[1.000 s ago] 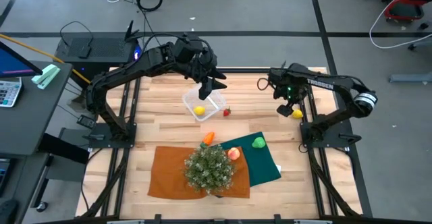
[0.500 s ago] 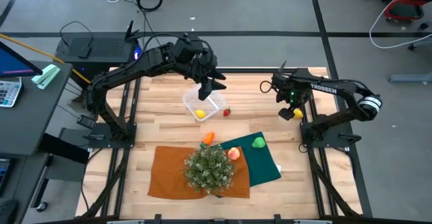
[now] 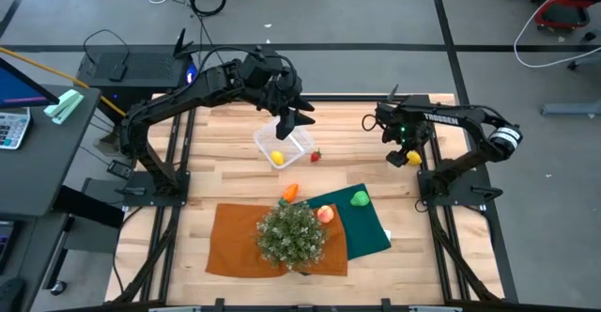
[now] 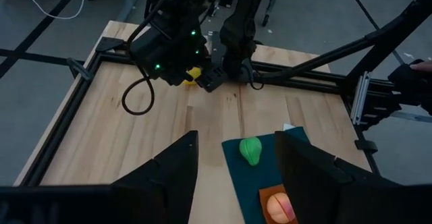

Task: Pick and placing Produce into tupperware
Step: Put the lemon into the transparent container

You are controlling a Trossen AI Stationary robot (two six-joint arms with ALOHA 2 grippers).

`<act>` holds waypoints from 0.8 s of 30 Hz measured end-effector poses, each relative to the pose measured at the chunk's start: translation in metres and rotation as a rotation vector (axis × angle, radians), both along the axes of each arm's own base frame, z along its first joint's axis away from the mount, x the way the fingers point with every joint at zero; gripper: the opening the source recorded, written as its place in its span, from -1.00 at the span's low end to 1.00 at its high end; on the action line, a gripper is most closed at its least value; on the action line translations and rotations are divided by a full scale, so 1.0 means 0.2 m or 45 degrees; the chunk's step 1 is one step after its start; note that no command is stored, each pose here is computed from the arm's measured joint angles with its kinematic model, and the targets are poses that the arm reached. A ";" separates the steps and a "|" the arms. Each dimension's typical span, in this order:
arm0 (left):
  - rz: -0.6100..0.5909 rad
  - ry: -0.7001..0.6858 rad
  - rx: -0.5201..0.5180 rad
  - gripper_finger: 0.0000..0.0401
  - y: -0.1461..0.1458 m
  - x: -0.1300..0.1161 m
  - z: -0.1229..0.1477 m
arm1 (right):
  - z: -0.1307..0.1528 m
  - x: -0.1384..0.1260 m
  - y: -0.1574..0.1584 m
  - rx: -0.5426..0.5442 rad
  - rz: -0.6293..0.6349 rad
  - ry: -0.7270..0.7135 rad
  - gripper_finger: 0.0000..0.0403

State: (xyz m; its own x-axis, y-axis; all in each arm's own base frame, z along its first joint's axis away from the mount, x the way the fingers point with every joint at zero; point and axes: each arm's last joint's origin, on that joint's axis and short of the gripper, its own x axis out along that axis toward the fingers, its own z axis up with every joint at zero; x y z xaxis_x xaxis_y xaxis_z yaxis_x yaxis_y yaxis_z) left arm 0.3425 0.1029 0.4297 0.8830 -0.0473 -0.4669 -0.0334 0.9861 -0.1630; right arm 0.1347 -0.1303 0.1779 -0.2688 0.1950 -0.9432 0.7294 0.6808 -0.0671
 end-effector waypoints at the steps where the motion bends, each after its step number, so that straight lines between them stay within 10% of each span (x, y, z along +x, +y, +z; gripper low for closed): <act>1: 0.000 0.000 -0.001 -0.01 0.00 0.00 0.00 | 0.00 0.00 -0.01 0.003 -0.006 0.002 0.67; 24: 0.000 0.002 0.000 -0.02 0.00 0.00 0.00 | -0.07 -0.02 -0.05 0.001 -0.075 -0.040 0.58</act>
